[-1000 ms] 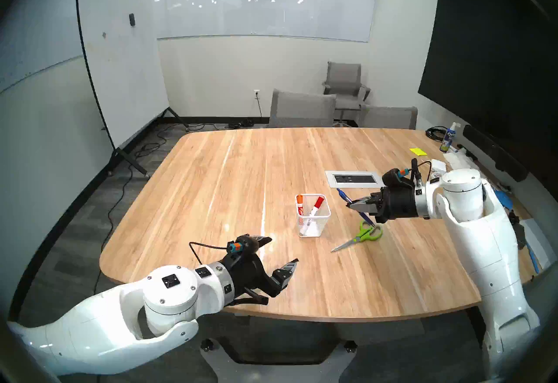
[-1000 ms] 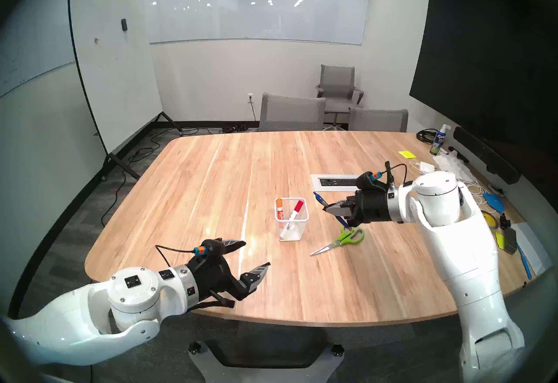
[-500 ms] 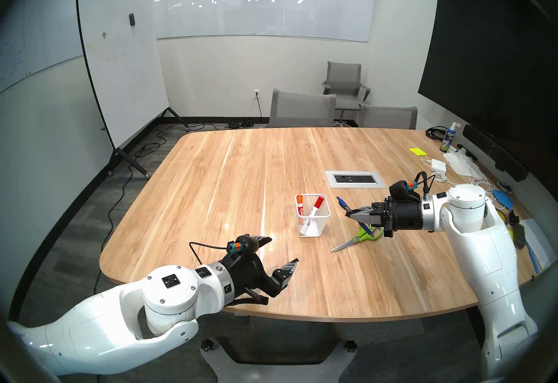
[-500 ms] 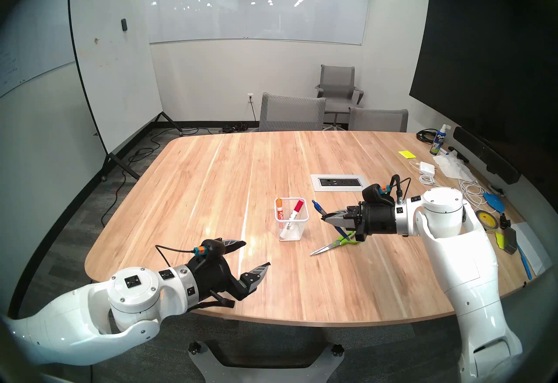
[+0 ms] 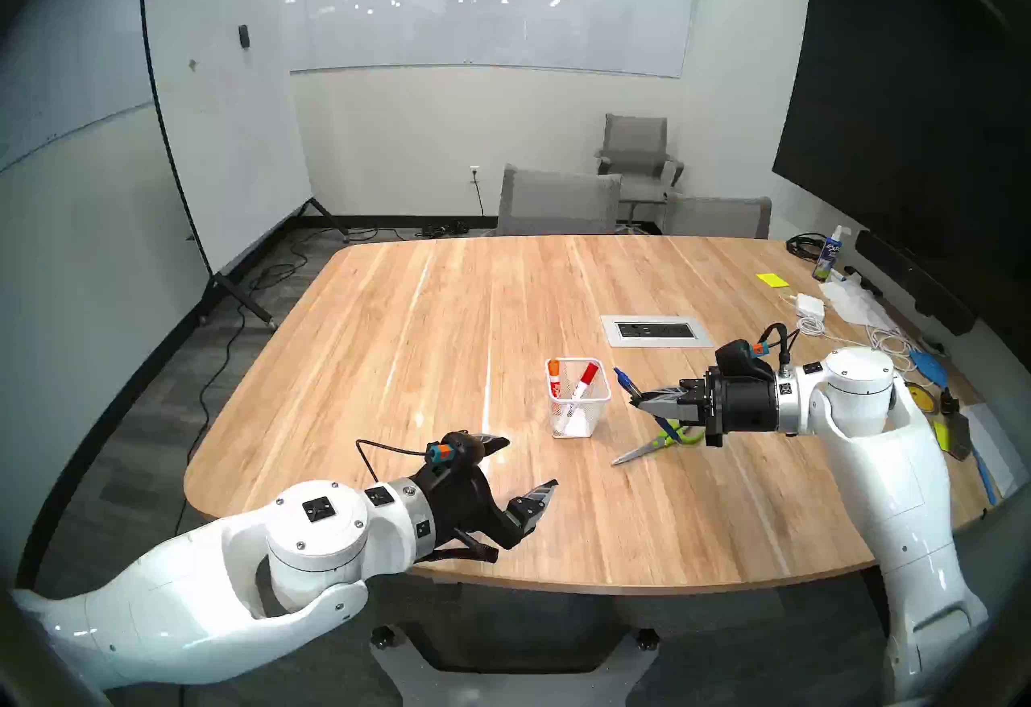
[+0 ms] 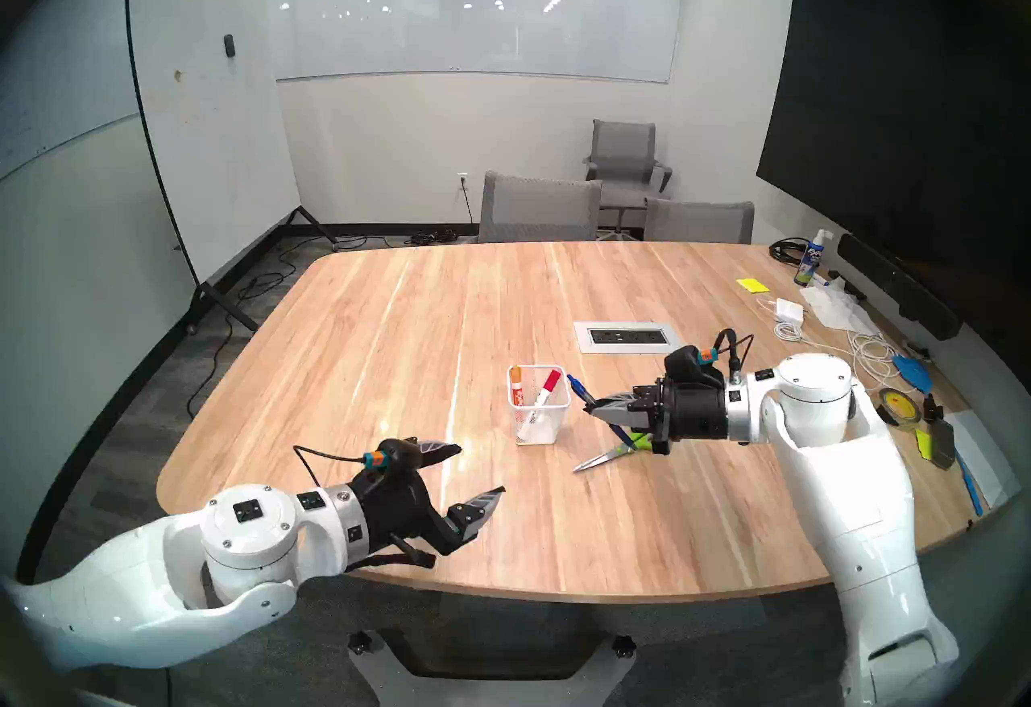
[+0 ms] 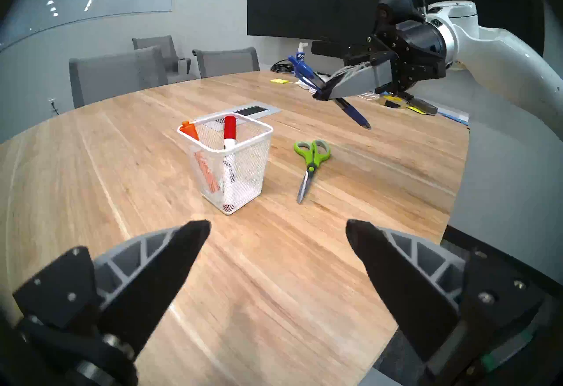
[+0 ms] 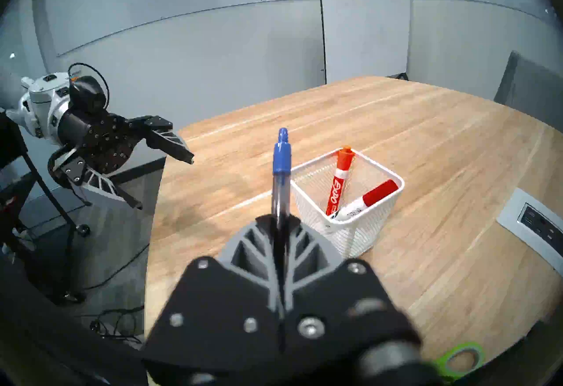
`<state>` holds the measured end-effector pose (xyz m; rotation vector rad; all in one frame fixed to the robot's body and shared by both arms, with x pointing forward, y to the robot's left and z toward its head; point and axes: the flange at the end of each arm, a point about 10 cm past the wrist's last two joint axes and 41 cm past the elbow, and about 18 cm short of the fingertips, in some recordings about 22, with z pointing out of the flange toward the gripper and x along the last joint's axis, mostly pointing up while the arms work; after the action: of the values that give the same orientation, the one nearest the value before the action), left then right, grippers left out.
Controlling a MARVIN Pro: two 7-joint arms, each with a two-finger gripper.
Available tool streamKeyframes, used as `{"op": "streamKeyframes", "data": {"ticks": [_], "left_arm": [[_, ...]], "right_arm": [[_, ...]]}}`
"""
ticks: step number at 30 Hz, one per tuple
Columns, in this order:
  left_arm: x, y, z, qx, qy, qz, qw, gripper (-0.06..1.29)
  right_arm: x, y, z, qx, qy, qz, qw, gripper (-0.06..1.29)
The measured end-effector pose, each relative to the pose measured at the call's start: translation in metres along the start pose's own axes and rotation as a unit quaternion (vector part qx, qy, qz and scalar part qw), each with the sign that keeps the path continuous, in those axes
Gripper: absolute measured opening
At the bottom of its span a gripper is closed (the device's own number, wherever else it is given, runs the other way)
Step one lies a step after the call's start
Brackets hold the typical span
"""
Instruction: Place the pen, the marker, and the scissors into the pen holder
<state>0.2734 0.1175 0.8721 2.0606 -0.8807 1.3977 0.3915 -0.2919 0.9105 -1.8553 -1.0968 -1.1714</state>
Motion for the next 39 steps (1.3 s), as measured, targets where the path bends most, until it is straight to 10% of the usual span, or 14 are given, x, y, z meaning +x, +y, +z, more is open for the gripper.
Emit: {"op": "streamKeyframes", "data": {"ticks": [11,15,19,39], "left_arm": [[0.015,-0.002,0.004,-0.023,0.019,0.000,0.9996,1.17],[0.018,-0.003,0.007,-0.026,0.024,-0.001,0.9994,0.32],[0.021,-0.006,0.011,-0.026,0.027,-0.003,0.9993,-0.02],[0.035,-0.032,0.043,-0.010,0.015,-0.028,0.9995,-0.02]], "right_arm": [[0.001,-0.001,0.001,0.002,0.004,-0.002,1.0000,-0.02],[0.001,-0.001,0.001,0.002,0.006,-0.002,1.0000,-0.02],[0.001,-0.001,0.002,0.003,0.007,-0.002,1.0000,-0.02],[0.002,-0.008,0.007,0.014,0.011,-0.007,0.9998,-0.02]]}}
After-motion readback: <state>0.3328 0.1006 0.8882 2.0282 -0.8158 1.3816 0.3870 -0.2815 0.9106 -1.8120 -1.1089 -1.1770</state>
